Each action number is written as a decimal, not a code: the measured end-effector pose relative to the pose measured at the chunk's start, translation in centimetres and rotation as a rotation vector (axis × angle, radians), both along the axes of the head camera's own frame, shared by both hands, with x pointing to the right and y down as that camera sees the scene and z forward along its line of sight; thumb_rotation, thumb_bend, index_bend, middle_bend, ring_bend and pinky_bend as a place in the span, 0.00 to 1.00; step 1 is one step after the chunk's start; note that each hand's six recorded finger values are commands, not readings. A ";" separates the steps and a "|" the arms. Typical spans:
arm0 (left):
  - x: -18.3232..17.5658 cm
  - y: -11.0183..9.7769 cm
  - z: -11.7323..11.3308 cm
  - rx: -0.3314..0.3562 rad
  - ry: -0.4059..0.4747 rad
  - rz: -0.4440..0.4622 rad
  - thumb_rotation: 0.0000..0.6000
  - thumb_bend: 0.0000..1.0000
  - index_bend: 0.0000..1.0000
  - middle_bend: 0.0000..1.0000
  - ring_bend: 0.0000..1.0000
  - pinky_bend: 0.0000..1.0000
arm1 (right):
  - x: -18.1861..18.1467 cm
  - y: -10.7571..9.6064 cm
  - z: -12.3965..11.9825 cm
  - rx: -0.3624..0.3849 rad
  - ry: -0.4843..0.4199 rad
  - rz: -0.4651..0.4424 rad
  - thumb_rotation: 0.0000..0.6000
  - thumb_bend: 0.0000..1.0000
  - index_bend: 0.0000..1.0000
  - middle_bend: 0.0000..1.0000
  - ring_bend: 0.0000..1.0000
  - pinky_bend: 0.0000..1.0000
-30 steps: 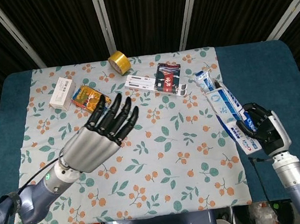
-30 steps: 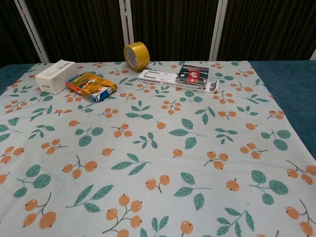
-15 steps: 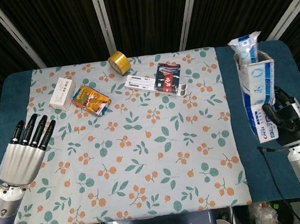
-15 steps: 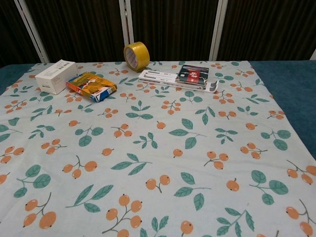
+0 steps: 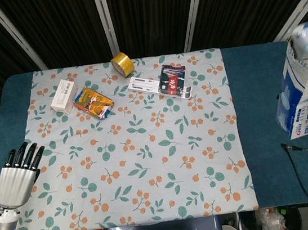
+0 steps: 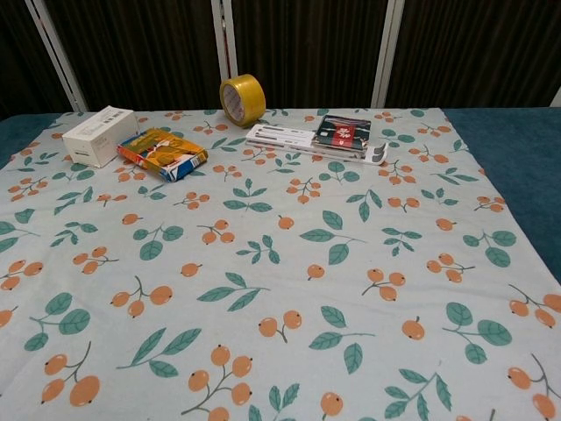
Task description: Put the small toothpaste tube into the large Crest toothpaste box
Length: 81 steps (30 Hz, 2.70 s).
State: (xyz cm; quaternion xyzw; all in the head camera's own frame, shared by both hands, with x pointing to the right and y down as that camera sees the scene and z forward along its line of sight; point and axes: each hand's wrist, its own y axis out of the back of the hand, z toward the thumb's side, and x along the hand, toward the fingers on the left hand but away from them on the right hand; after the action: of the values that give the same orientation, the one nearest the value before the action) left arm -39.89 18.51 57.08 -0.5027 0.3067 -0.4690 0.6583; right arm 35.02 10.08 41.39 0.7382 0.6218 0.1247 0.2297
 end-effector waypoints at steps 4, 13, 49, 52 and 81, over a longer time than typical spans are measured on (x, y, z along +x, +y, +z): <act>0.1 0.4 0.4 -0.013 0.009 0.000 1.00 0.04 0.25 0.26 0.23 0.34 | -0.2 0.1 0.3 -0.018 -0.009 -0.009 1.00 0.37 0.26 0.39 0.27 0.36; 0.3 0.8 0.9 -0.035 0.010 0.001 1.00 0.04 0.25 0.25 0.23 0.34 | -0.1 0.1 0.4 -0.046 -0.041 -0.010 1.00 0.37 0.33 0.47 0.41 0.47; 0.4 0.8 0.9 -0.073 0.053 -0.008 1.00 0.04 0.25 0.25 0.23 0.34 | -1.5 4.2 12.5 -0.239 0.644 -0.192 1.00 0.39 0.46 0.57 0.51 0.56; 0.5 0.8 0.9 -0.076 0.056 -0.004 1.00 0.04 0.25 0.25 0.23 0.34 | -2.6 5.3 14.4 -0.256 0.693 -0.228 1.00 0.39 0.46 0.57 0.51 0.56; 0.6 1.0 0.8 -0.121 0.110 0.000 1.00 0.04 0.25 0.25 0.23 0.33 | -9.1 12.4 25.0 -0.269 1.006 -0.375 1.00 0.39 0.36 0.49 0.35 0.38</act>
State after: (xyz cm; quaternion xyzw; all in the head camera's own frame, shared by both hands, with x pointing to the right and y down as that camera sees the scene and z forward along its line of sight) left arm -39.27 19.54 57.90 -0.5666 0.3133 -0.4583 0.6089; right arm 25.96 22.49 66.42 0.7689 0.5234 -0.3668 0.0148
